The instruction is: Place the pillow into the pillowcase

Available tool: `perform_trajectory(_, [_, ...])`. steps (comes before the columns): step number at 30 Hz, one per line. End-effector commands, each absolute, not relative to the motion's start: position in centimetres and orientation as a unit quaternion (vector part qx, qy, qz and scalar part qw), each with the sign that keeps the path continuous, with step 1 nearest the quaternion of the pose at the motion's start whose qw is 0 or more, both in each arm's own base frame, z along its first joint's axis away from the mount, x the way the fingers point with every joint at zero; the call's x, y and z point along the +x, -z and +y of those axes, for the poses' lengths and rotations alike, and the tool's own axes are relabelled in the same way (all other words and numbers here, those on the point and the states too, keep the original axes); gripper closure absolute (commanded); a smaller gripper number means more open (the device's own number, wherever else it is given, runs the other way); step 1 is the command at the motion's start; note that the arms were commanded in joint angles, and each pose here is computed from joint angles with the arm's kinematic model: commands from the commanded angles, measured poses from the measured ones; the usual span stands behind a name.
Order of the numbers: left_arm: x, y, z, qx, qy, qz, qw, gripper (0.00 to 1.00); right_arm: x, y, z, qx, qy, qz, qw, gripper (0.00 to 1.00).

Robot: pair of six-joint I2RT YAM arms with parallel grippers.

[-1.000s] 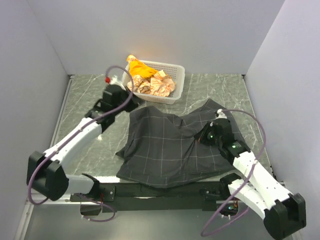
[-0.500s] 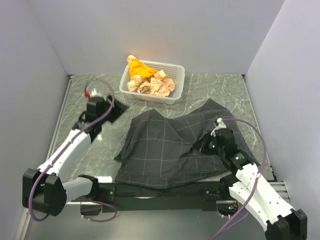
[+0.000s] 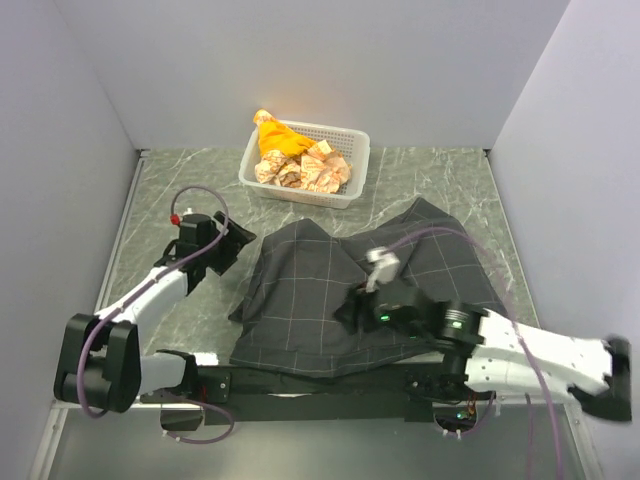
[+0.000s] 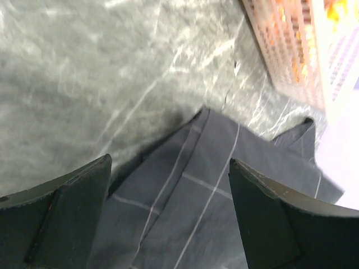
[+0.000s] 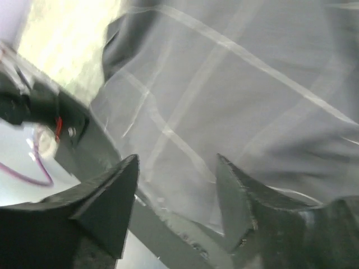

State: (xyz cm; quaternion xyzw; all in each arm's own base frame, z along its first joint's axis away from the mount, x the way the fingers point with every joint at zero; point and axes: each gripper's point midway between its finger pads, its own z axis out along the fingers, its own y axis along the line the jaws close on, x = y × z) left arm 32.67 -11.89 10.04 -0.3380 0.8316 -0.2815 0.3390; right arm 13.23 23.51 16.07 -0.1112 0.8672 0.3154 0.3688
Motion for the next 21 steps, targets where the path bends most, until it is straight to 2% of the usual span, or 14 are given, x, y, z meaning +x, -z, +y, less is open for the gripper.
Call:
perform_trajectory(1, [35.3,-12.9,-10.6,-0.35,0.313,0.804,0.365,0.11,12.7,-16.6,29.7,-0.21,-0.244,0.852,0.412,0.31])
perform_trajectory(2, [35.2,-12.8,-10.0,-0.358,0.308,0.806,0.357,0.12,12.7,-18.4,31.8,-0.225,-0.248,0.843,0.422,0.3])
perform_trajectory(3, [35.4,-12.9,-8.7,-0.37,0.307,0.801,0.357,0.12,12.7,-16.1,33.4,-0.275,-0.203,0.844,0.413,0.3])
perform_trajectory(5, [35.3,-13.2,-7.4,-0.382,0.297,0.801,0.353,0.11,12.1,-17.2,36.9,-0.316,-0.203,0.826,0.421,0.28])
perform_trajectory(6, [35.5,-13.4,-6.0,-0.394,0.294,0.795,0.355,0.1,12.1,-15.1,38.2,-0.353,-0.172,0.822,0.412,0.27])
perform_trajectory(8, [35.7,-14.1,-5.0,-0.396,0.29,0.792,0.364,0.1,11.8,-15.5,41.0,-0.38,-0.178,0.807,0.414,0.26])
perform_trajectory(11, [35.6,-14.4,-3.8,-0.406,0.288,0.785,0.369,0.09,11.4,-13.1,43.9,-0.432,-0.159,0.794,0.397,0.24])
perform_trajectory(17, [35.5,-14.0,-3.5,-0.411,0.295,0.782,0.363,0.1,9.5,-7.0,45.4,-0.489,-0.131,0.792,0.341,0.21])
perform_trajectory(21, [35.4,-13.5,-3.8,-0.409,0.304,0.781,0.361,0.1,8.6,-5.7,45.1,-0.488,-0.142,0.797,0.327,0.23])
